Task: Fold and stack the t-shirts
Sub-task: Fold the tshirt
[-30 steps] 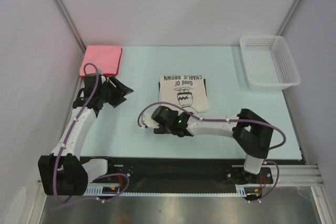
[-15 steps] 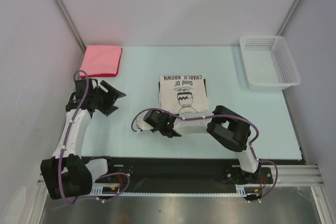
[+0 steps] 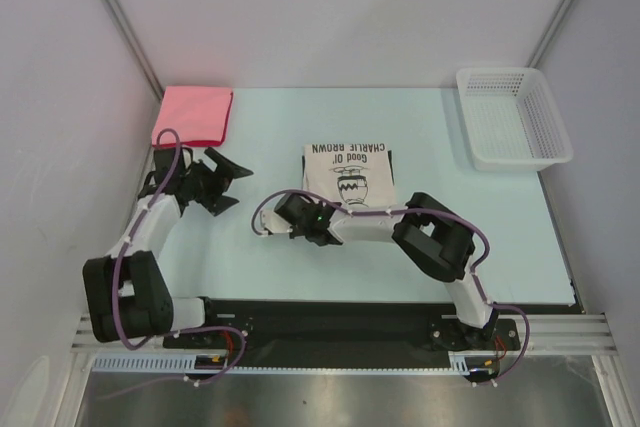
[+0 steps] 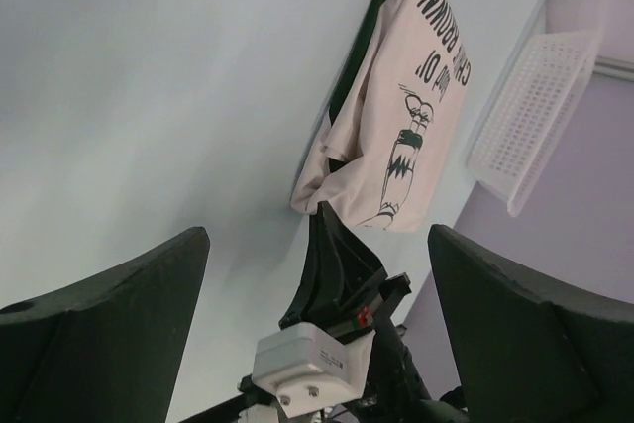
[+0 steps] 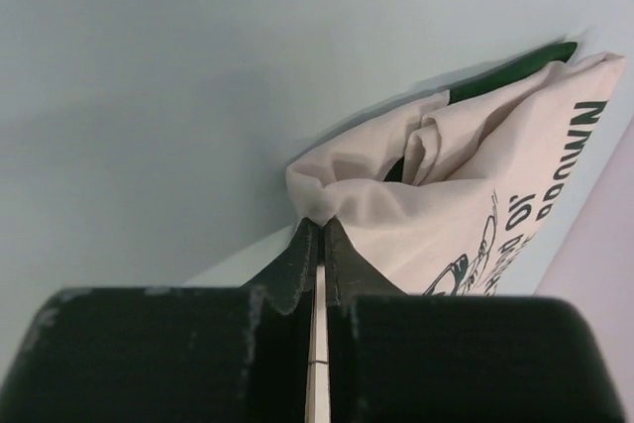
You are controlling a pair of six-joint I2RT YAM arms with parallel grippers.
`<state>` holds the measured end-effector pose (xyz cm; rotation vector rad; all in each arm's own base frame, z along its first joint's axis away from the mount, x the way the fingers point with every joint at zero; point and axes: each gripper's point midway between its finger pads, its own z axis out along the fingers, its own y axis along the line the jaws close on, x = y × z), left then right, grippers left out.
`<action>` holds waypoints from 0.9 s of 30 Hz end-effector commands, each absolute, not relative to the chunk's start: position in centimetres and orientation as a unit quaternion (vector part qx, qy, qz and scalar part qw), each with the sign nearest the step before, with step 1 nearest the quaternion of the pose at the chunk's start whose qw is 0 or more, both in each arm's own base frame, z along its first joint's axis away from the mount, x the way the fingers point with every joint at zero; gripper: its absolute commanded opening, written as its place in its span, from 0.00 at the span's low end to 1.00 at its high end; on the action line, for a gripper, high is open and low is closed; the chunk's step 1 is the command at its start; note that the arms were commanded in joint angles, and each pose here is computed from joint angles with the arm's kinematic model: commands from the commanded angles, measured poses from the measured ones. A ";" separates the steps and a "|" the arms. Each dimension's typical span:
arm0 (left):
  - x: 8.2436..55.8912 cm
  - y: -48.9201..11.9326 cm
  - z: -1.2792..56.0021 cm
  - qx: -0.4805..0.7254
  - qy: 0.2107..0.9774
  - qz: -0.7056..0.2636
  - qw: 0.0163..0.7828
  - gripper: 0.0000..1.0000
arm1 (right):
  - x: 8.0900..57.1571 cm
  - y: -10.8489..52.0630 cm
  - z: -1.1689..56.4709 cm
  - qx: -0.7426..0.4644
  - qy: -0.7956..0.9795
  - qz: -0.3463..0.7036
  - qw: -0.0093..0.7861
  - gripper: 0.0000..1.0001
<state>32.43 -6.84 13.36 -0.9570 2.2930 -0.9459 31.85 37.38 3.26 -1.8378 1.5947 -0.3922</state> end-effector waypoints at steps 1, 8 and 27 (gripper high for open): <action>34.6 -8.6 13.5 -0.336 0.814 -0.412 0.235 0.98 | 32.6 37.8 7.1 -0.684 0.619 -0.129 0.363 0.00; 38.3 -11.4 11.8 -0.318 0.804 -0.453 0.220 0.99 | 32.8 36.7 9.6 -0.664 0.639 -0.100 0.375 0.00; 42.8 -20.0 8.5 -0.311 0.811 -0.467 0.167 1.00 | 34.5 35.9 15.0 -0.622 0.657 -0.047 0.423 0.00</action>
